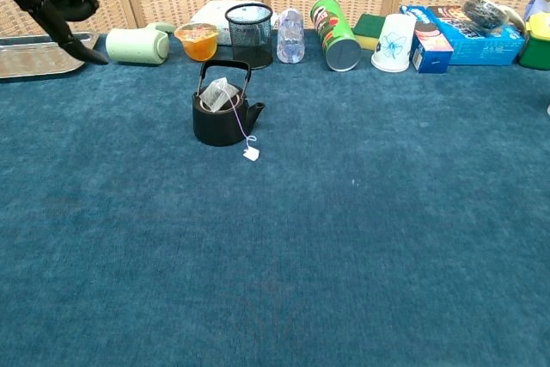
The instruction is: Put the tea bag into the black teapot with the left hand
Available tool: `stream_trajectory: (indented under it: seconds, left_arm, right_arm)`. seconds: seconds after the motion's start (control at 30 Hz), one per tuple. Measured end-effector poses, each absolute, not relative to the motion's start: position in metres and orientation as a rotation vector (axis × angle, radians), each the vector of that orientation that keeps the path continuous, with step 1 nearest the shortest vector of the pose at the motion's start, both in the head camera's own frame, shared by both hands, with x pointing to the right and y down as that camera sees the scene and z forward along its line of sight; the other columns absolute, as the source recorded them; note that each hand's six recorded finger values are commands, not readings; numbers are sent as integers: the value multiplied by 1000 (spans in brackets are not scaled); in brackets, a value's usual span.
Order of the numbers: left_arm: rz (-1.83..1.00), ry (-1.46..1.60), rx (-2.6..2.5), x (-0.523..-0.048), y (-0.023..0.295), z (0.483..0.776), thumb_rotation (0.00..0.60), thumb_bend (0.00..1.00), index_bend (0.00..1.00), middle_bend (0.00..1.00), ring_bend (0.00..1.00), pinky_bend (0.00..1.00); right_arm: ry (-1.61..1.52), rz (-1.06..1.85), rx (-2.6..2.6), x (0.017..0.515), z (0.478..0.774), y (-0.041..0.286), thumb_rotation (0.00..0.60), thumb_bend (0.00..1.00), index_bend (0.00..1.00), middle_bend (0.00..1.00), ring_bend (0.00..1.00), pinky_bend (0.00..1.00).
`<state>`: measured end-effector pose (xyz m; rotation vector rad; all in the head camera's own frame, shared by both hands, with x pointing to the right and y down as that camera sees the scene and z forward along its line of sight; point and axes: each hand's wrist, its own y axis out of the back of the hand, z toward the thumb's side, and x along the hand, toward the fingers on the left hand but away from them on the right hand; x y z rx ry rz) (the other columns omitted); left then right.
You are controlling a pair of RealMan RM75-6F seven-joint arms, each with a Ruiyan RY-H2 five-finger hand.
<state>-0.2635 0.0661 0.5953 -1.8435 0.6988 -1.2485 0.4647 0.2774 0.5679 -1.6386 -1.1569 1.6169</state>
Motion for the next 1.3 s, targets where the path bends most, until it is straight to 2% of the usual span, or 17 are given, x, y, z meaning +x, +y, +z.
stream_trajectory:
  seconds: [0.1, 0.17, 0.27, 0.63, 1.3]
  left_arm:
    - [-1263, 660, -1839, -265, 67, 598, 600, 558, 186, 1000, 977, 926]
    - [-1274, 624, -1841, -262, 67, 601, 600, 642, 186, 1000, 993, 937]
    - [-1305, 562, -1854, -258, 68, 609, 600, 698, 186, 1000, 1000, 944]
    - [-1405, 371, -1920, -228, 68, 641, 600, 727, 186, 1000, 1000, 947]
    - [-1425, 295, -1962, -191, 70, 674, 600, 715, 185, 1000, 1000, 947]
  right_arm:
    - [-1155, 1619, -1639, 464, 568, 278, 600, 237, 223, 310, 279, 235]
    - [-1155, 1623, -1637, 465, 568, 278, 600, 238, 223, 312, 279, 235]
    - [-1156, 1626, -1634, 465, 567, 279, 600, 238, 223, 313, 280, 235]
    - [-1172, 1641, -1622, 469, 566, 282, 600, 238, 230, 326, 279, 236]
    - [-1208, 1671, -1590, 482, 562, 290, 600, 237, 231, 331, 280, 240]
